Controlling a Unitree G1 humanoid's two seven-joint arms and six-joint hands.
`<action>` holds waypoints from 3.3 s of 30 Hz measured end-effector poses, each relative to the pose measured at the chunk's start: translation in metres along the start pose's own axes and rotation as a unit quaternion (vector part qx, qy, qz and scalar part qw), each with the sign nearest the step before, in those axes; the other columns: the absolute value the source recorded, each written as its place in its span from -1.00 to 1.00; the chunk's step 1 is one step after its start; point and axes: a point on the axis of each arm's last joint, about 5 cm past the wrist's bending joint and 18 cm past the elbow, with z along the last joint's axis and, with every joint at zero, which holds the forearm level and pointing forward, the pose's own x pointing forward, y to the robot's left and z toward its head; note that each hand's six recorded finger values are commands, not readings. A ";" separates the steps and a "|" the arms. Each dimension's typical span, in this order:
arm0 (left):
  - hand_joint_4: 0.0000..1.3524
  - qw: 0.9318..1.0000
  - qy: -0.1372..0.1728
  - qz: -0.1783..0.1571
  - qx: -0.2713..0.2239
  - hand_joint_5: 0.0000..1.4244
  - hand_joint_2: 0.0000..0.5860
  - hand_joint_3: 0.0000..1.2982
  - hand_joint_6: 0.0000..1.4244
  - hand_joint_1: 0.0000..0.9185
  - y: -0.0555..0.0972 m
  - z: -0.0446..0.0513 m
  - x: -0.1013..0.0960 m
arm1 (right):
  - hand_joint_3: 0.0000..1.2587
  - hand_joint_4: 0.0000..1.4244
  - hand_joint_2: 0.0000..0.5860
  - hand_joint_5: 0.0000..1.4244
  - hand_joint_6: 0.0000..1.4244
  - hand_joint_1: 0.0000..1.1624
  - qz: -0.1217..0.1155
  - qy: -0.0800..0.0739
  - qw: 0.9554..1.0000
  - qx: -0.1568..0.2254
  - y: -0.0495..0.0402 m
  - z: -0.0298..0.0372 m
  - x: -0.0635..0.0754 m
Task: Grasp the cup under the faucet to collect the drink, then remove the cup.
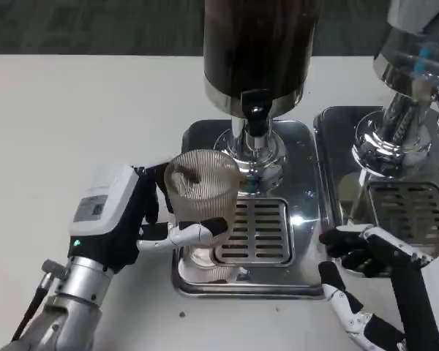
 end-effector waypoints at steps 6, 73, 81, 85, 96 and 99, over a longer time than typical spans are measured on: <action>0.34 1.000 0.001 -0.021 0.001 0.60 -0.62 0.11 0.91 -0.29 -0.005 0.0006 -0.001 | -0.13 -0.20 0.39 -0.10 0.00 0.03 -0.002 0.003 1.000 0.005 0.0006 0.0008 -0.001; -0.49 0.995 -0.017 -0.098 -0.028 -0.32 -0.83 -0.49 -0.25 -0.91 -0.009 0.0113 0.023 | -0.12 -0.17 0.43 -0.10 0.01 0.01 -0.011 -0.031 0.998 0.054 0.0127 0.0165 0.016; -0.51 0.995 -0.018 -0.087 -0.044 -0.35 -0.84 -0.51 -0.26 -0.91 -0.004 0.0087 0.011 | -0.12 -0.17 0.43 -0.10 -0.01 0.00 -0.007 -0.027 0.998 0.057 0.0150 0.0151 0.016; -0.51 0.995 -0.016 -0.079 -0.054 -0.35 -0.84 -0.53 -0.28 -0.91 0.000 0.0071 0.006 | -0.12 -0.18 0.43 -0.10 -0.02 0.00 -0.005 -0.026 0.998 0.057 0.0158 0.0145 0.016; -0.54 0.998 -0.017 -0.026 -0.047 -0.38 -0.84 -0.56 -0.28 -0.91 0.033 -0.0055 -0.010 | -0.13 -0.20 0.40 -0.10 -0.02 0.02 -0.007 -0.021 0.998 0.054 0.0190 0.0129 0.016; -0.54 0.999 -0.015 0.003 -0.046 -0.38 -0.84 -0.56 -0.28 -0.91 0.049 -0.0108 -0.017 | -0.13 -0.20 0.40 -0.10 -0.02 0.02 -0.011 -0.026 0.998 0.049 0.0184 0.0148 0.015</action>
